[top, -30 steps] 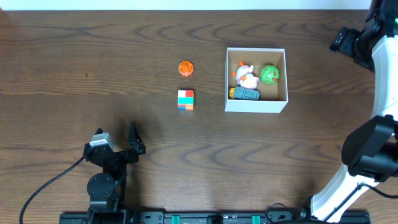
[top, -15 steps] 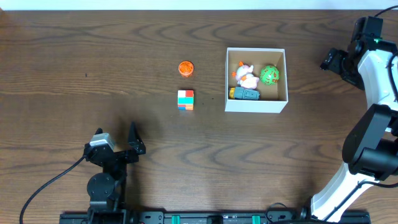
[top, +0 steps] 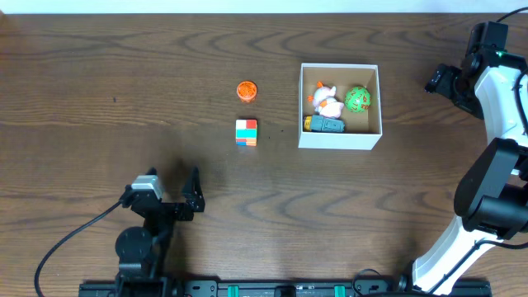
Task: Pack container
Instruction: 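Retract the right gripper aside and move the left gripper toward the cube, then lower the left gripper onto the colourful puzzle cube and grasp it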
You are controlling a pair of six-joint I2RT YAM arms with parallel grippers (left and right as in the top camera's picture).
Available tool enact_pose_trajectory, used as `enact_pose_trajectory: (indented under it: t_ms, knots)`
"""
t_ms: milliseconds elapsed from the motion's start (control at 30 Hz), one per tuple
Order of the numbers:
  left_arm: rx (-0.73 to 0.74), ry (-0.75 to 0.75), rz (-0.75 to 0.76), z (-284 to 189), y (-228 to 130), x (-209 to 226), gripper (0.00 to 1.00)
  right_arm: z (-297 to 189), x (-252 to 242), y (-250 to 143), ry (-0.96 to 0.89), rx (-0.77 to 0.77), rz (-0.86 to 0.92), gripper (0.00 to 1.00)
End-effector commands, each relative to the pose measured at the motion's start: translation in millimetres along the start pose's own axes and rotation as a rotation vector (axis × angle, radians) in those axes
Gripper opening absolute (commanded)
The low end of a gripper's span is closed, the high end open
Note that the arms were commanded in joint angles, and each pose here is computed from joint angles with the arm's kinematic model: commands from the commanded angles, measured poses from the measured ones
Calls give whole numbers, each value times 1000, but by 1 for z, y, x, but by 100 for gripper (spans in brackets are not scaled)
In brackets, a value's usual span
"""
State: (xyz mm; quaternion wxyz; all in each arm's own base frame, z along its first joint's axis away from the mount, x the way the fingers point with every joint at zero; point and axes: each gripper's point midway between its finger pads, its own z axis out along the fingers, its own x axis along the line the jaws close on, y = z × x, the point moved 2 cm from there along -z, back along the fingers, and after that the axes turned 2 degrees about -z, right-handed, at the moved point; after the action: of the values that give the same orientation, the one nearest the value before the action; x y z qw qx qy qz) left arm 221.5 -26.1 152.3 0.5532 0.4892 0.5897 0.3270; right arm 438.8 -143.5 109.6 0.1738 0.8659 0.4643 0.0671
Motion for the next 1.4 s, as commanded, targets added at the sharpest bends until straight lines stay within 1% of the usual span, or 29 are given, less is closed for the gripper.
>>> enact_pose_trajectory:
  t_ms: [0,100,167,267,300,367,400,467,533,600,667,733,833,867,900,1000,1067,1267,1367]
  knots:
    - [22,-25,21,-5,29,-15,98,3,-6,0,-22,2,20,99]
    - [130,-29,56,-2,52,-28,98,3,-6,0,-21,1,20,99]
    - [216,-121,115,4,64,-47,98,3,-6,0,-21,1,20,99]
    - [300,-233,94,19,73,-68,98,3,-6,0,-21,1,20,99]
    - [306,-268,91,24,76,-73,98,3,-6,0,-21,1,20,99]
    - [310,-286,85,36,82,-77,98,3,-6,0,-21,1,20,99]
    - [323,-272,83,41,83,-76,98,3,-6,0,-21,1,20,99]
    - [365,-187,59,51,86,-68,98,3,-6,0,-21,1,20,99]
    - [447,-75,45,59,87,-61,98,3,-6,0,-21,1,20,99]
    - [559,4,64,64,87,-62,98,3,-6,0,-21,1,20,99]
    - [654,47,94,70,88,-68,98,3,-6,0,-21,1,20,99]
    - [722,50,125,81,86,-80,98,3,-6,0,-21,1,20,99]
    - [770,-8,194,102,74,-103,98,3,-6,0,-21,1,20,99]
    - [771,-5,217,111,68,-106,98,3,-6,0,-21,1,20,99]
    - [769,19,221,117,64,-105,98,3,-6,0,-21,1,20,99]
    - [777,184,161,138,47,-85,98,3,-6,0,-21,1,20,99]
    - [816,205,161,146,32,-78,98,3,-6,0,-21,1,20,99]
    - [977,261,185,164,-27,-61,98,3,-6,0,-21,1,20,99]
    - [1023,273,194,170,-48,-56,98,3,-6,0,-21,1,20,99]
